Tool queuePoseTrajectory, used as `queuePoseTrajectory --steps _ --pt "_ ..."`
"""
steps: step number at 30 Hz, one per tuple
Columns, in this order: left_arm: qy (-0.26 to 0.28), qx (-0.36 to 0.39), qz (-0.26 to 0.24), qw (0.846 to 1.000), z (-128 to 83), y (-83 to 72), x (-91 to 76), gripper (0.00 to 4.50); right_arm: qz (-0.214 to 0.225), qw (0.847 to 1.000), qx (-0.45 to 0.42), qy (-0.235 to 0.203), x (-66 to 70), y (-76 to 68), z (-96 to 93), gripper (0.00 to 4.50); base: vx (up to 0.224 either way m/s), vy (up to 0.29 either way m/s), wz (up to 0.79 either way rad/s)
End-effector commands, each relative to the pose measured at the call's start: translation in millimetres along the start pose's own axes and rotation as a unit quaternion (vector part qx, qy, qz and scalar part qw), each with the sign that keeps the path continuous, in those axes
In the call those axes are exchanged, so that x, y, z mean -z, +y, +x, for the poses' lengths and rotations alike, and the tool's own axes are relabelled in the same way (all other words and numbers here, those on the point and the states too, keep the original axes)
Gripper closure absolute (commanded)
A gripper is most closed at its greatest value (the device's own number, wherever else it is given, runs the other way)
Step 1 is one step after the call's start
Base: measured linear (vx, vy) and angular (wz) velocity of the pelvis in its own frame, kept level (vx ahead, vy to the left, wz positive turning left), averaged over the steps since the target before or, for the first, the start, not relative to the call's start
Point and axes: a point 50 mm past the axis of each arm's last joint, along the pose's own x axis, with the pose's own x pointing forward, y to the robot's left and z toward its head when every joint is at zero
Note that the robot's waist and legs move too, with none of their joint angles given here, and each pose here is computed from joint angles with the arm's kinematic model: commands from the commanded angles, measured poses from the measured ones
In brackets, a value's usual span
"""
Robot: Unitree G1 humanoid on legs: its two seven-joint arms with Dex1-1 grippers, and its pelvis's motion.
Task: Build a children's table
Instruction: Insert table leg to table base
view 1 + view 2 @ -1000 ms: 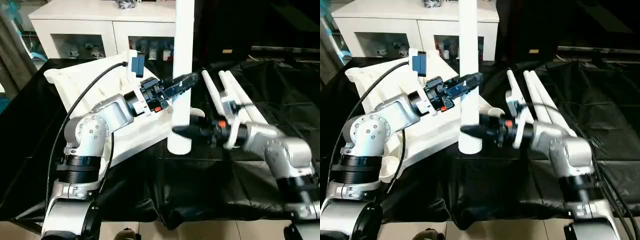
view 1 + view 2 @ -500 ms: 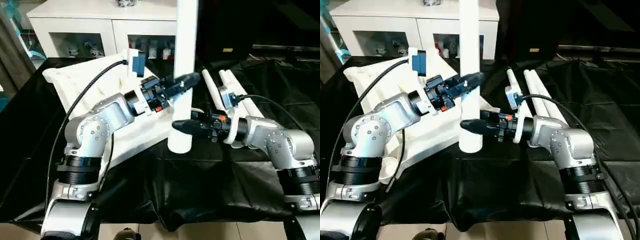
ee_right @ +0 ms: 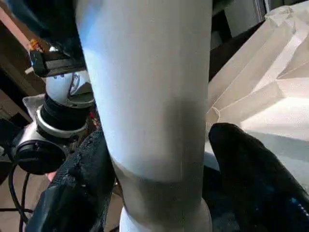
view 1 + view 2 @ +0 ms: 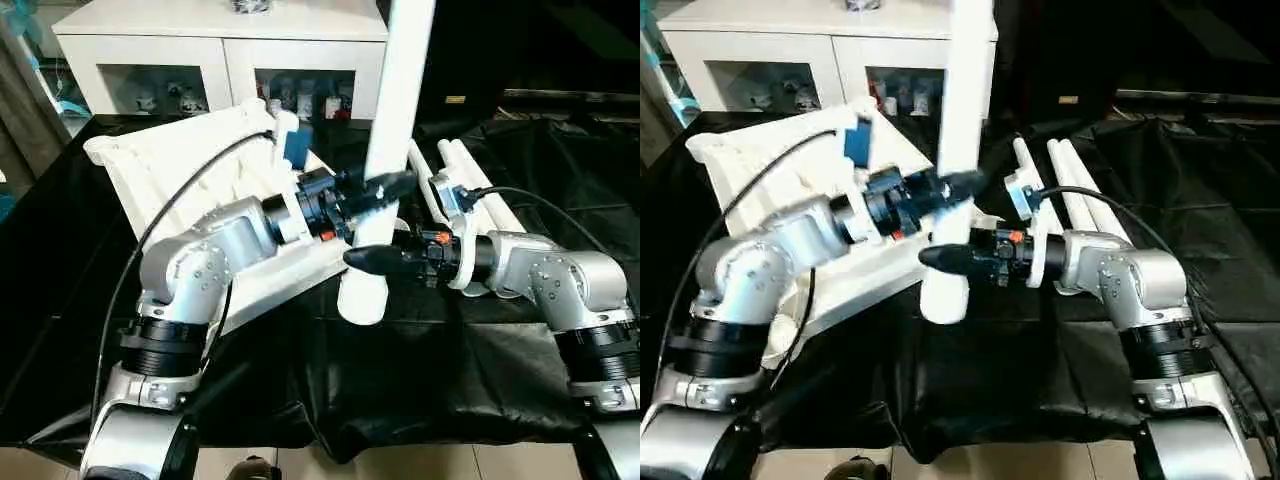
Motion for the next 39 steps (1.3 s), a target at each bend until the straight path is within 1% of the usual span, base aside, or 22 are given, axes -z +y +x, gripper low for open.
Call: queuePoseTrajectory --steps 1,2,3,5,9,12,14,15,17,20,24,26,28,30,31,36,39 --pt "-0.001 0.019 0.016 1.0 3 -6.7 -4.6 2.62 -0.011 1.0 0.003 0.013 -2.6 1.2 0.1 1.71 0.0 0.0 0.0" --pt "-0.001 0.02 0.016 1.0 3 -6.8 -4.4 2.62 -0.01 1.0 0.002 0.016 -1.5 1.1 0.2 1.85 0.0 0.0 0.0" --pt "-0.001 0.021 0.017 1.0 3 -6.8 -4.4 2.62 -0.01 1.0 0.001 0.019 -0.4 1.1 0.2 1.85 0.0 0.0 0.0" --pt "-0.001 0.021 0.018 1.0 3 -6.7 -4.2 2.62 -0.009 1.0 0.001 0.027 2.2 1.1 0.5 2.08 0.0 0.0 0.0" --pt "0.0 0.02 0.019 1.0 2 -6.0 -3.7 2.62 -0.011 0.999 0.001 0.04 6.4 0.8 0.4 2.4 0.0 0.0 0.0" --pt "0.001 0.02 0.019 1.0 2 -6.1 -3.6 2.62 -0.015 0.999 0.005 0.04 6.9 0.1 -0.2 2.49 0.0 0.0 0.0" --pt "0.001 0.02 0.019 1.0 2 -6.0 -3.6 2.62 -0.016 0.999 0.003 0.04 7.0 -0.1 -0.6 1.85 0.0 0.0 0.0" --pt "0.001 0.02 0.019 1.0 2 -6.0 -3.6 2.62 -0.016 0.999 0.003 0.04 7.0 -0.1 -0.7 1.85 0.0 0.0 0.0" --pt "0.001 0.02 0.019 1.0 2 -5.9 -3.6 2.62 -0.023 0.999 0.009 0.041 7.0 -0.9 -0.9 1.65 0.0 0.0 0.0" --pt "0.001 0.02 0.02 1.0 3 -5.9 -3.5 2.62 -0.03 0.998 0.019 0.044 7.8 -3.4 -1.1 1.52 0.0 0.0 0.0" --pt "0.001 0.02 0.02 1.0 3 -5.9 -3.5 2.62 -0.03 0.998 0.018 0.043 8.1 -4.0 -0.7 1.52 0.0 0.0 0.0" --pt "0.002 0.021 0.02 1.0 3 -6.2 -3.3 2.62 -0.025 0.999 0.01 0.041 8.3 -3.4 0.0 1.78 0.0 0.0 0.0" --pt "0.002 0.021 0.02 1.0 3 -6.2 -3.3 2.62 -0.024 0.999 0.01 0.04 8.4 -3.4 0.1 1.85 0.0 0.0 0.0" --pt "0.002 0.021 0.02 1.0 2 -6.4 -3.2 2.62 -0.017 0.999 0.002 0.038 8.0 -2.2 0.1 2.12 0.0 0.0 0.0" --pt "0.002 0.021 0.019 1.0 2 -6.4 -3.2 2.62 -0.016 0.999 0.001 0.037 8.0 -2.0 0.1 2.12 0.0 0.0 0.0" --pt "0.002 0.022 0.018 1.0 2 -6.9 -3.2 2.62 -0.013 0.999 -0.003 0.035 8.1 -1.3 0.1 2.49 0.0 0.0 0.0" --pt "0.005 0.022 0.018 1.0 2 -6.9 -2.3 2.62 -0.017 1.0 -0.007 0.024 7.6 -1.8 -0.2 2.53 0.0 0.0 0.0"
